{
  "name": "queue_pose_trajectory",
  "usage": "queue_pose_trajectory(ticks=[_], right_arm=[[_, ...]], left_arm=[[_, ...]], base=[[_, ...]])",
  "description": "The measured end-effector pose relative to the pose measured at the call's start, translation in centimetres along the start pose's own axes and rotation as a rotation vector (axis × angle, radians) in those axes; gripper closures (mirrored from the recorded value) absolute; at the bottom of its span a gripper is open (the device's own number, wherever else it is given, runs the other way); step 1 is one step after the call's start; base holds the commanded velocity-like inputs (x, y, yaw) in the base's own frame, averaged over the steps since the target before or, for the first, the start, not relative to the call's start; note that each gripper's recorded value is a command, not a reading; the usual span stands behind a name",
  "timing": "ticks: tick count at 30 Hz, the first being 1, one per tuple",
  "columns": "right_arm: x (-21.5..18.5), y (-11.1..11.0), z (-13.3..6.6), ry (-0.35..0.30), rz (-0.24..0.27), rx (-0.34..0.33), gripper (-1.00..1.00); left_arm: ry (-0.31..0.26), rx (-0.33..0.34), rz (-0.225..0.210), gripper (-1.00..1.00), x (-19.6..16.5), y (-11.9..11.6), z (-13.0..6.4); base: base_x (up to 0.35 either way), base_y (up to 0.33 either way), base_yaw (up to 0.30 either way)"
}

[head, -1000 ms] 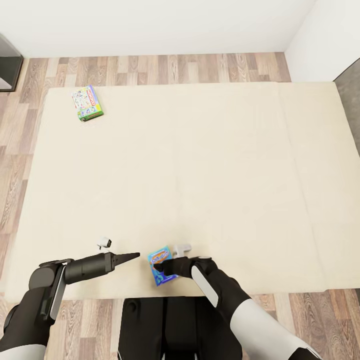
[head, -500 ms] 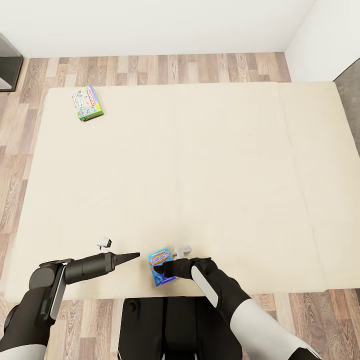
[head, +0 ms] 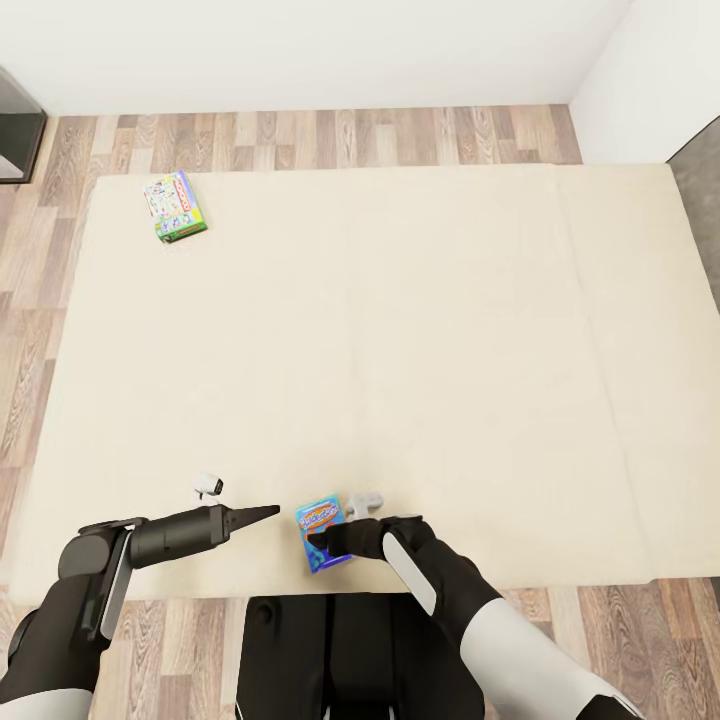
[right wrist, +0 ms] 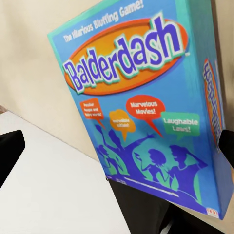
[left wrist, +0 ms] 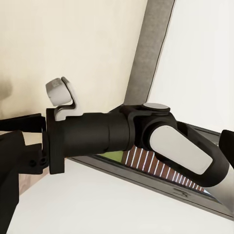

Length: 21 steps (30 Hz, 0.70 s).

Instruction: Put all the toys in the child's room - the three board games (two on the bed and one on the table), the two jigsaw puzzles on the table, and the tennis ball on the table - inside the toy box on the table in the child's room.

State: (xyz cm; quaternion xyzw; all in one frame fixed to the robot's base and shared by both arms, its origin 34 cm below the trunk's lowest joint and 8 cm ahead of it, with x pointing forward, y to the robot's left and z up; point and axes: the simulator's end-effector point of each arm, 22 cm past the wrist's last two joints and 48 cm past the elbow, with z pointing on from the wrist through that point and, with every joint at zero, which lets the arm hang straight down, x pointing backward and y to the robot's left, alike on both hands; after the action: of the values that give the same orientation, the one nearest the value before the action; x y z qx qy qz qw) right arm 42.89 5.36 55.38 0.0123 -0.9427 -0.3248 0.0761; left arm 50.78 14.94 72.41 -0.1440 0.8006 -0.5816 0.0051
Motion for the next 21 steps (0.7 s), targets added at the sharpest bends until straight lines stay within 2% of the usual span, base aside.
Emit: queue_pose_trajectory(ticks=[8,21], right_arm=[[0.72,0.0,-0.01,0.032,0.007,0.0,-1.0],[0.81,0.02,-0.01,0.036,0.008,-0.001,-1.0]], left_arm=[[0.001,0.0,0.0,-1.0,0.02,0.0,0.02],[0.001,0.0,0.0,-1.0,0.03,0.0,0.02]], base=[[0.0,0.0,0.0],[0.0,0.027,0.0]])
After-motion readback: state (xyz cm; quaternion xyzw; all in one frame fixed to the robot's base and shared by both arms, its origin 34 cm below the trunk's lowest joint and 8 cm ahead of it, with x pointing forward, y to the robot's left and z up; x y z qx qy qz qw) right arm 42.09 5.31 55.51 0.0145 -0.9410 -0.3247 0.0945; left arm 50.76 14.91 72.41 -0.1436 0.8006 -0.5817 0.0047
